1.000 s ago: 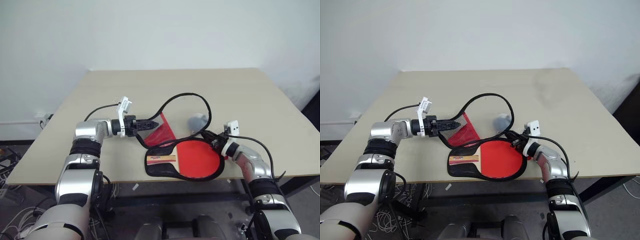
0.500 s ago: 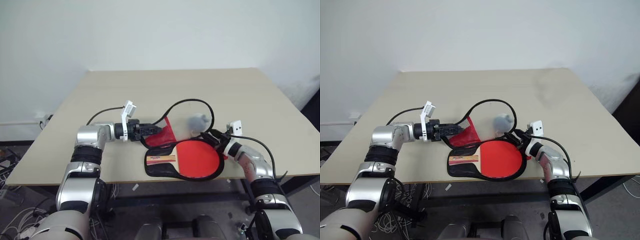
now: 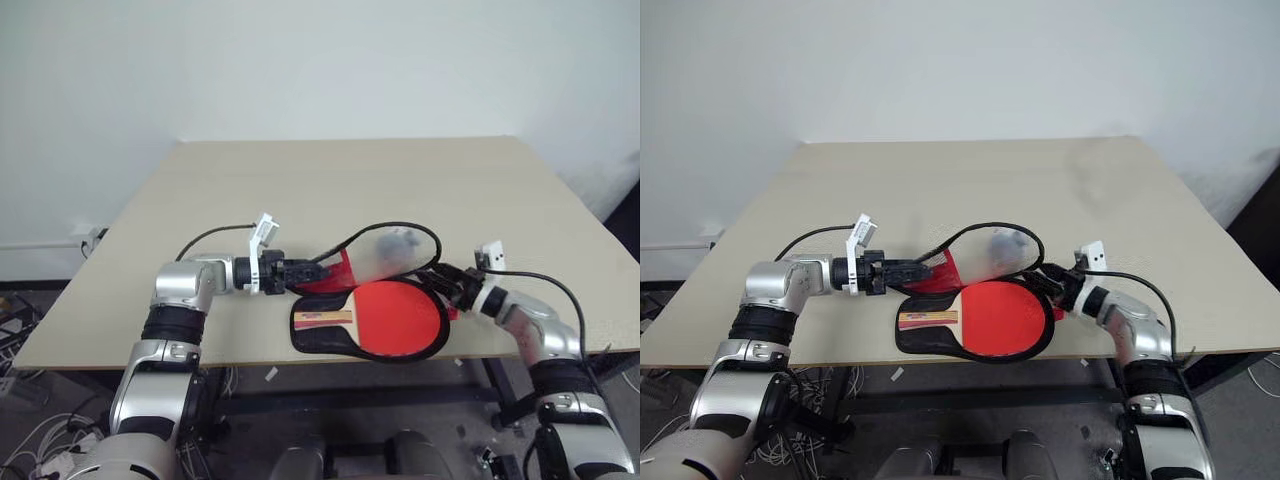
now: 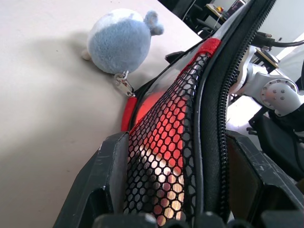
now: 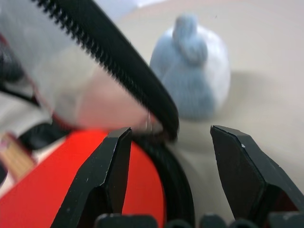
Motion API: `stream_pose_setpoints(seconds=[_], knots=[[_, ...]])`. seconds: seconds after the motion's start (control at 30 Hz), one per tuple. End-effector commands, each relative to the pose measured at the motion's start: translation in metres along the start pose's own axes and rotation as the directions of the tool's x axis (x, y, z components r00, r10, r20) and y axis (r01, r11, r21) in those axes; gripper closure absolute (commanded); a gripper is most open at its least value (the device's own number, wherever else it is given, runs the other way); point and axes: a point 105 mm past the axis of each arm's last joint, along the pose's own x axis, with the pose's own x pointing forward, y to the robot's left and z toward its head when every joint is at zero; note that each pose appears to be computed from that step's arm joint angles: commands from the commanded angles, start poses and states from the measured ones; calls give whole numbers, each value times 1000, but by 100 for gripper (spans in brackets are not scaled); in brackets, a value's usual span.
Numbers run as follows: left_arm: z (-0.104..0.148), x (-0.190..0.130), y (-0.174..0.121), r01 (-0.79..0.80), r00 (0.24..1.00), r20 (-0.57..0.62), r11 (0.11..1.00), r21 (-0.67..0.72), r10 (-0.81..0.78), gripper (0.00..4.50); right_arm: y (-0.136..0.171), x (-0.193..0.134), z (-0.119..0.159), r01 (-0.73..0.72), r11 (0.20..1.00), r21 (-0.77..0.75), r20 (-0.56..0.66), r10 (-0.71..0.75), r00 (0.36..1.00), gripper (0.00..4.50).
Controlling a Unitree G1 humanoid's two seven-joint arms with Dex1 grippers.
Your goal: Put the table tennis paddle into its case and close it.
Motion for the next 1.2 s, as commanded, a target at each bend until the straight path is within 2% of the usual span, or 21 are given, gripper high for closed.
stream_pose_setpoints(seconds=[0.03, 0.17, 0.27, 0.47, 0.57, 0.83, 1.0, 1.2], knots=[[9, 4, -12, 46, 999, 6, 998, 38, -47, 171, -4, -14, 14, 7, 996, -89, -28, -9, 1000, 164], [8, 2, -21, 87, 996, -13, 994, 62, -87, 171, -18, -28, 11, 74, 984, -161, -94, -90, 992, 164], [-1, -6, -34, 147, 988, -70, 984, 96, -141, 171, -30, -37, 8, 121, 973, -197, -123, -147, 981, 164], [-23, -23, -48, 202, 968, -180, 969, 142, -175, 171, -46, -38, 8, 197, 945, -260, -144, -239, 960, 164], [-28, -29, -46, 187, 968, -193, 971, 148, -157, 171, -50, -36, 9, 208, 940, -272, -134, -251, 959, 164], [-15, -45, -22, 54, 992, -127, 976, 211, -28, 171, -38, -32, -2, 126, 959, -255, -178, -175, 968, 164], [18, -24, -4, -92, 996, 31, 929, 358, 86, 171, -28, -26, -4, 101, 964, -246, -164, -144, 976, 164], [29, 14, -20, -13, 1000, 3, 835, 550, 13, 171, -19, -15, 4, 103, 963, -250, -117, -136, 984, 164]])
